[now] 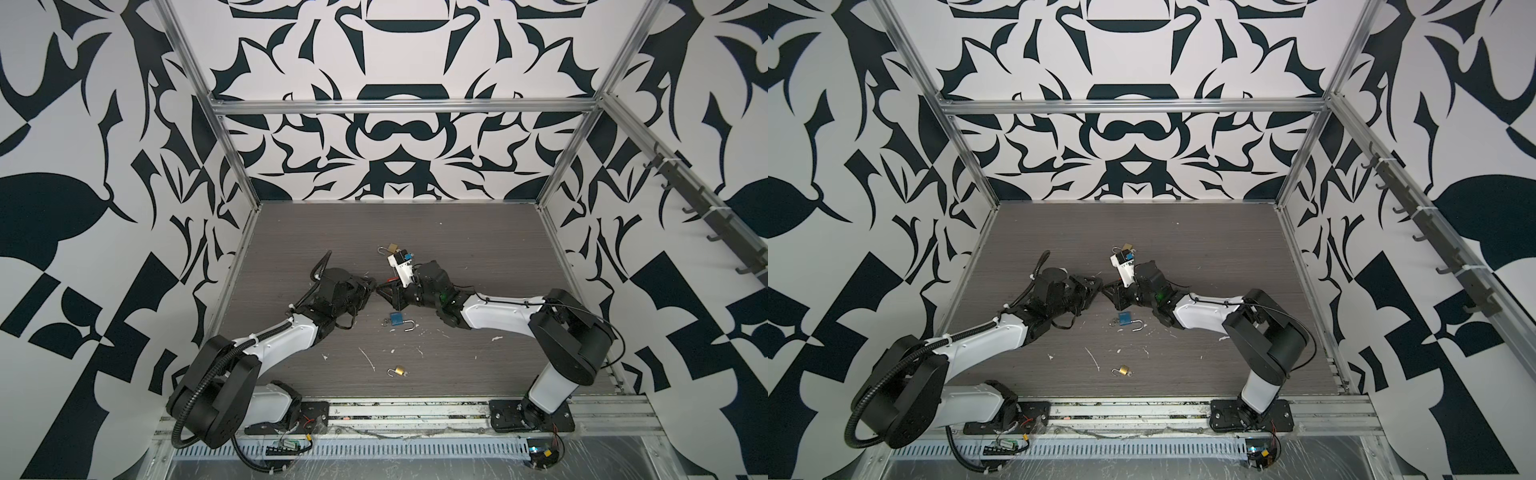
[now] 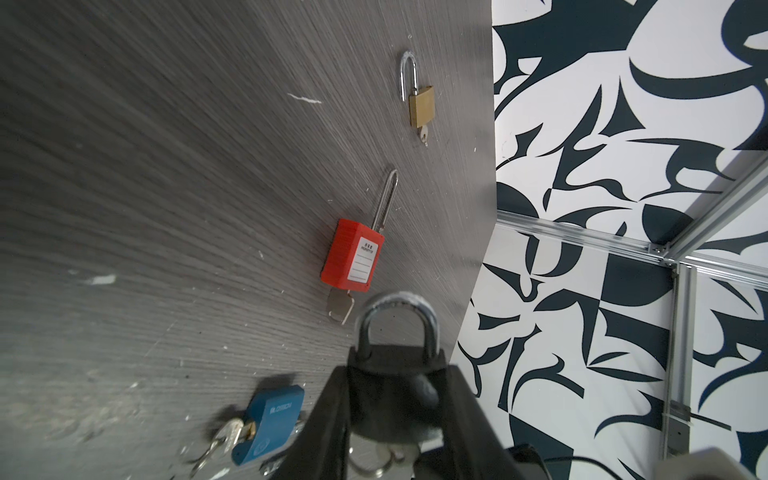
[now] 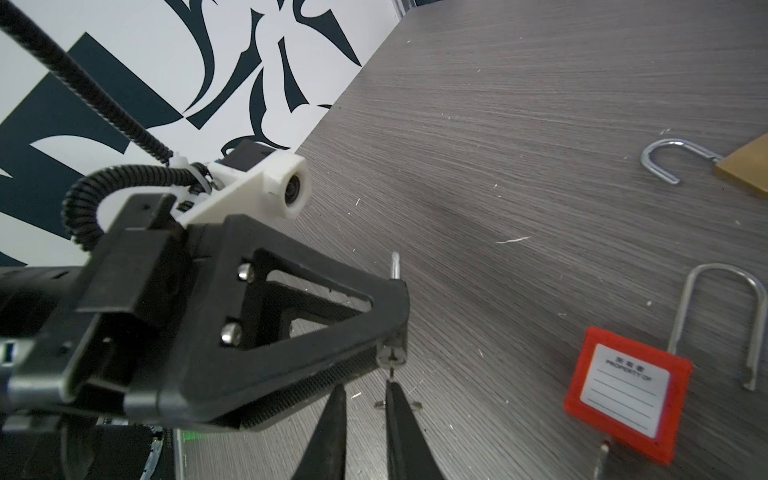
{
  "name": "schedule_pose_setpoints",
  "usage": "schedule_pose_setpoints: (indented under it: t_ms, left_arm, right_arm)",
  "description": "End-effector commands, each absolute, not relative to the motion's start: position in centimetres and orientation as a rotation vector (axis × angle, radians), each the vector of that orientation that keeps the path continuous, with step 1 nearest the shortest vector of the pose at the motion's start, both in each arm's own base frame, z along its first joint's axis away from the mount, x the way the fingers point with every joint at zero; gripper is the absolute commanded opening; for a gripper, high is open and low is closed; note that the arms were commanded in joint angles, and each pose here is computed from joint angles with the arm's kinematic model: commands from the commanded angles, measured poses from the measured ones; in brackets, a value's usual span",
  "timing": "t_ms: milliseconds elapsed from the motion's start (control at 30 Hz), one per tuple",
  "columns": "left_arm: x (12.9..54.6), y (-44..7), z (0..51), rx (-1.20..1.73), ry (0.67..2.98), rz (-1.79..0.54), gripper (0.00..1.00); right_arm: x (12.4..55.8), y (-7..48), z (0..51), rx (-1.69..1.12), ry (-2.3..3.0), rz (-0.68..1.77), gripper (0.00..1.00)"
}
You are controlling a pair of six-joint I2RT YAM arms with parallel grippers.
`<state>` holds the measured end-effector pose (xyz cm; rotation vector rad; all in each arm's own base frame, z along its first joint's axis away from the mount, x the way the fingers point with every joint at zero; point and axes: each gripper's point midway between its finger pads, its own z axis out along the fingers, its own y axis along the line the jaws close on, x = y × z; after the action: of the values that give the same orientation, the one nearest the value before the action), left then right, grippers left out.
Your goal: Lock with the key
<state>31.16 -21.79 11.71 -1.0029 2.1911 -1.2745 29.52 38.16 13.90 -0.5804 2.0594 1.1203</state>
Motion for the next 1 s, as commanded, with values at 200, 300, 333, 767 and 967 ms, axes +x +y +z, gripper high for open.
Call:
schedule_pose_setpoints:
  t_ms: [200, 300, 333, 767, 967]
  left_arm:
    - [31.4, -21.8, 13.0, -0.984, 2.155, -1.312, 0.00]
    - [31.4, -21.8, 13.0, -0.984, 2.155, -1.313, 0.00]
    - [31.4, -21.8, 13.0, -0.982, 2.156, -1.313, 0.00]
    - [31.4, -21.8, 13.1, -0.983, 2.151, -1.315, 0.00]
    - [31.4, -21.9, 13.2, -0.980, 2.151, -1.318, 0.00]
  right_arm:
    - [30.3, 38.9, 16.3, -0.575, 1.978, 1.132, 0.22]
    - [30.4, 38.6, 16.1, -0.560, 1.983, 1.112, 0.25]
    - [30.5, 38.6, 16.1, -0.558, 1.983, 1.108, 0.25]
    - [30.4, 38.9, 15.3, -0.557, 2.015, 1.126, 0.24]
    - [30.2, 39.3, 15.0, -0.559, 2.031, 1.154, 0.21]
